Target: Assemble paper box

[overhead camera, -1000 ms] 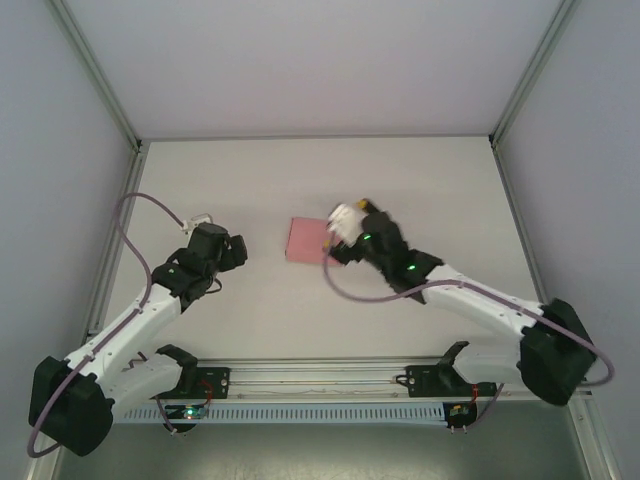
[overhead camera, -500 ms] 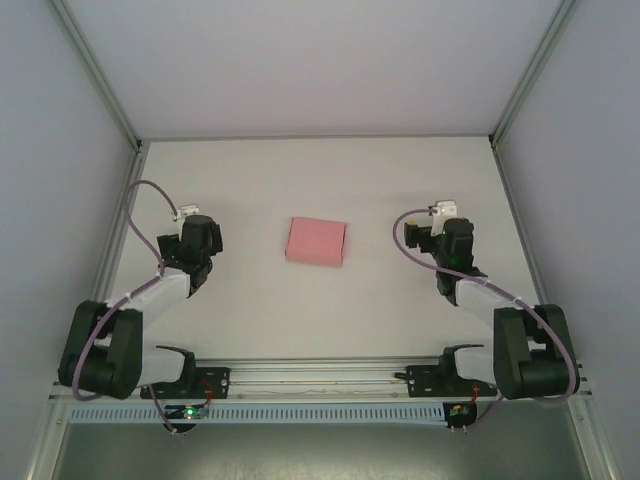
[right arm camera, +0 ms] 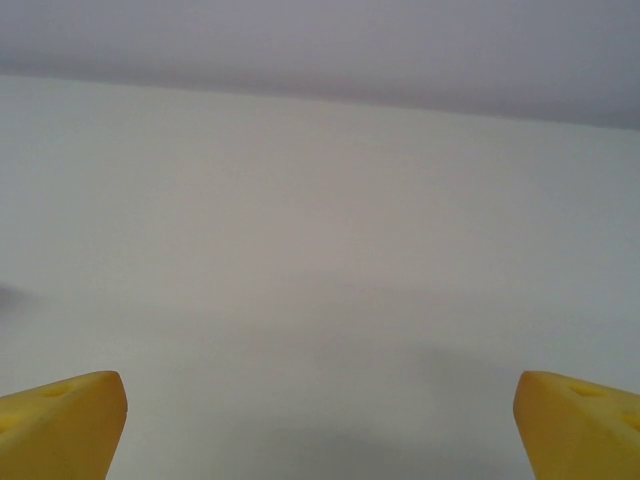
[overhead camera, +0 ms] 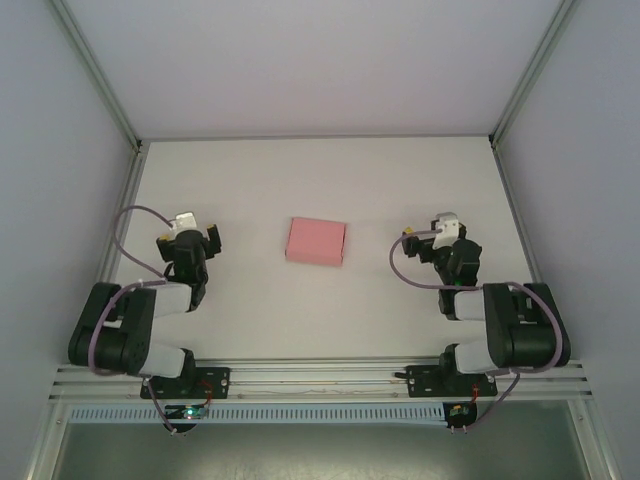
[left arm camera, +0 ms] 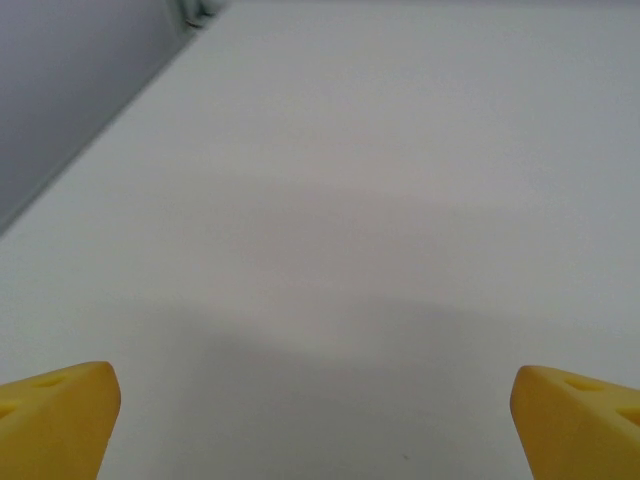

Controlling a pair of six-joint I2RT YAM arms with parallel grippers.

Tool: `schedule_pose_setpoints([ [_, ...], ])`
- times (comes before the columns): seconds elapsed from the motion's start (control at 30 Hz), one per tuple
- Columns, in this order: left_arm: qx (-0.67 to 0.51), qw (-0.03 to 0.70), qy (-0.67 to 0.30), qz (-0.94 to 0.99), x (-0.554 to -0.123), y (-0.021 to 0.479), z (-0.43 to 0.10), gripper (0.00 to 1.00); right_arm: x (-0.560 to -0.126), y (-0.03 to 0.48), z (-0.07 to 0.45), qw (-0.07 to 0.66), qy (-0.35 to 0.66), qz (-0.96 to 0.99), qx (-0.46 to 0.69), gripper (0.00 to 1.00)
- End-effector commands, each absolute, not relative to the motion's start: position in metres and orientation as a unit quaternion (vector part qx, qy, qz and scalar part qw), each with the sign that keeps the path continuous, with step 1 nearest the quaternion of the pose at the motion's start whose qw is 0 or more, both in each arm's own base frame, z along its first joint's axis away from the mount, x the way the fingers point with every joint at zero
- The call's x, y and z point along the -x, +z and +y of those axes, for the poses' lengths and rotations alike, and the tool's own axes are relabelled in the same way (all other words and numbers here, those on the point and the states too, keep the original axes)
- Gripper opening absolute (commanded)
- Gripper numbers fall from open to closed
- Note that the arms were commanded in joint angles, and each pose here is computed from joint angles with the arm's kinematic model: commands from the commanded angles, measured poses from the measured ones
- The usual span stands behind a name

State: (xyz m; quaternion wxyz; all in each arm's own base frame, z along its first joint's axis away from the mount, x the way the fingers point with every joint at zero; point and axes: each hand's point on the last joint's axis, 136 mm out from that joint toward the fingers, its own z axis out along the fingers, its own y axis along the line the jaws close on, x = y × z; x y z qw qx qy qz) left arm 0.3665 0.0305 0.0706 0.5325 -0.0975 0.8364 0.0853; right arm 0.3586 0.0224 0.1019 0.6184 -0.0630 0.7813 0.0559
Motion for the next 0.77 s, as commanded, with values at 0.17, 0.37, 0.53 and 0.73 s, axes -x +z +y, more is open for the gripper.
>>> schedule_pose_setpoints([
  [0.17, 0.060, 0.559, 0.033, 0.827, -0.394, 0.086, 0.020, 1.00, -0.388, 0.114, -0.002, 0.614, 0.024, 0.789, -0.002, 0.98],
  [0.37, 0.056, 0.570, 0.034, 0.819, -0.396, 0.088, 0.019, 1.00, -0.392, 0.114, -0.001, 0.618, -0.001, 0.786, -0.006, 0.98],
  [0.53, 0.057, 0.565, 0.033, 0.822, -0.395, 0.088, 0.019, 1.00, -0.392, 0.114, -0.002, 0.618, 0.000, 0.786, -0.008, 0.98],
  [0.73, 0.057, 0.566, 0.034, 0.822, -0.395, 0.088, 0.019, 1.00, -0.392, 0.114, -0.001, 0.619, 0.001, 0.785, -0.008, 0.98],
])
